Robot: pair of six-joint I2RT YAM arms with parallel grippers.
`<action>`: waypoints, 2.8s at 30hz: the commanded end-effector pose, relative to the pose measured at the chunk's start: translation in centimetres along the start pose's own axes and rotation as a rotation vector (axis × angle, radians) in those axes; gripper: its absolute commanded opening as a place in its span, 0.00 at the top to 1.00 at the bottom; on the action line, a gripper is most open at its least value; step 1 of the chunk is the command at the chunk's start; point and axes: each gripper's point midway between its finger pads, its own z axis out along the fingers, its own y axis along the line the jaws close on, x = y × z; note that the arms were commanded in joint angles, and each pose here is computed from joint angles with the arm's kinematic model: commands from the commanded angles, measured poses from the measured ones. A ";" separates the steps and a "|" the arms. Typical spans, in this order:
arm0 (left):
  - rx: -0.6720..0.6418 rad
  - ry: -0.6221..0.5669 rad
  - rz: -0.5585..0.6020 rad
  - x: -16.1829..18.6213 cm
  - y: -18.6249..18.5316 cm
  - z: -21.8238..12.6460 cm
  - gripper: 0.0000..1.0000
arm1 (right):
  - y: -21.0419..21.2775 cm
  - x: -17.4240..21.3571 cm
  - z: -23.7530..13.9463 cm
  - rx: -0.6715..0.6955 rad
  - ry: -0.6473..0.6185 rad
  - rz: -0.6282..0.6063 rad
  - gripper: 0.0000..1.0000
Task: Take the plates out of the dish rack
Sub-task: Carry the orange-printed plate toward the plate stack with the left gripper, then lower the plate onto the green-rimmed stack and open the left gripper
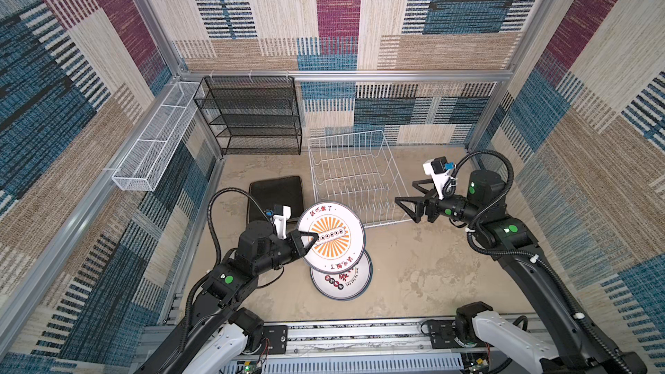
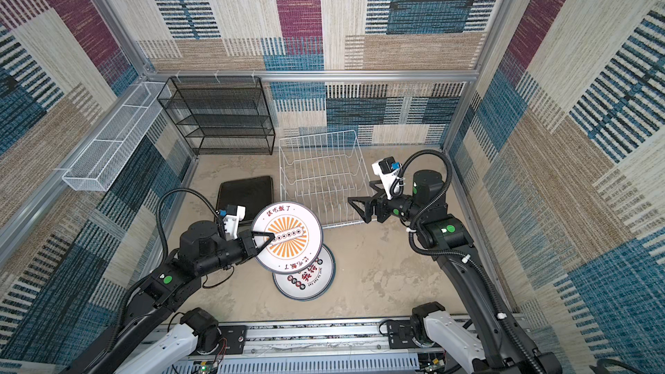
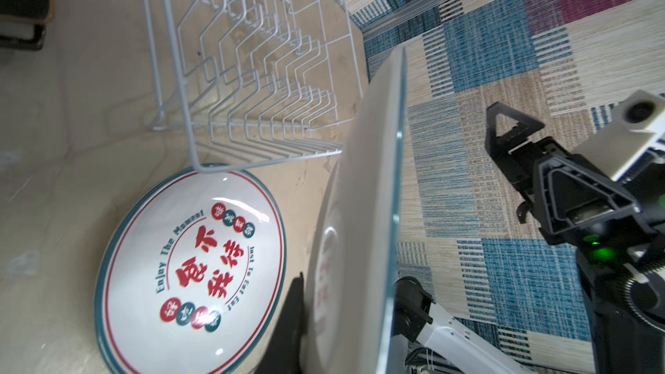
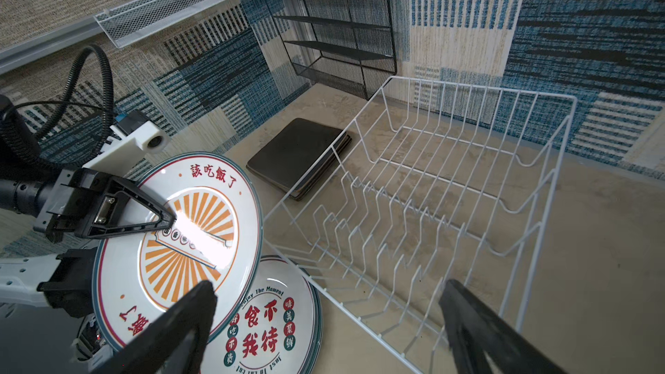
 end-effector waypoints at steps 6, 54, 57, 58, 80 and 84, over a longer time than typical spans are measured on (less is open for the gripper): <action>-0.074 0.106 -0.124 3.9 4.4 0.5 1.00 | 2.9 1.4 -2.2 -0.055 -0.019 -0.243 0.01; -0.260 0.232 -0.182 6.0 10.5 5.4 0.17 | 1.9 5.9 0.1 -0.025 0.140 -0.340 0.01; -0.314 0.245 -0.164 6.0 10.7 4.8 0.16 | 1.9 6.0 0.2 -0.025 0.141 -0.338 0.01; -0.330 0.249 -0.160 5.9 10.8 4.6 0.16 | 1.8 6.1 0.3 -0.025 0.143 -0.337 0.01; -0.342 0.308 -0.127 5.0 9.6 6.2 0.14 | 1.5 6.7 0.0 0.009 0.140 -0.306 0.01; -0.341 0.327 -0.120 4.9 9.3 6.8 0.12 | 1.4 6.9 0.0 0.012 0.145 -0.305 0.01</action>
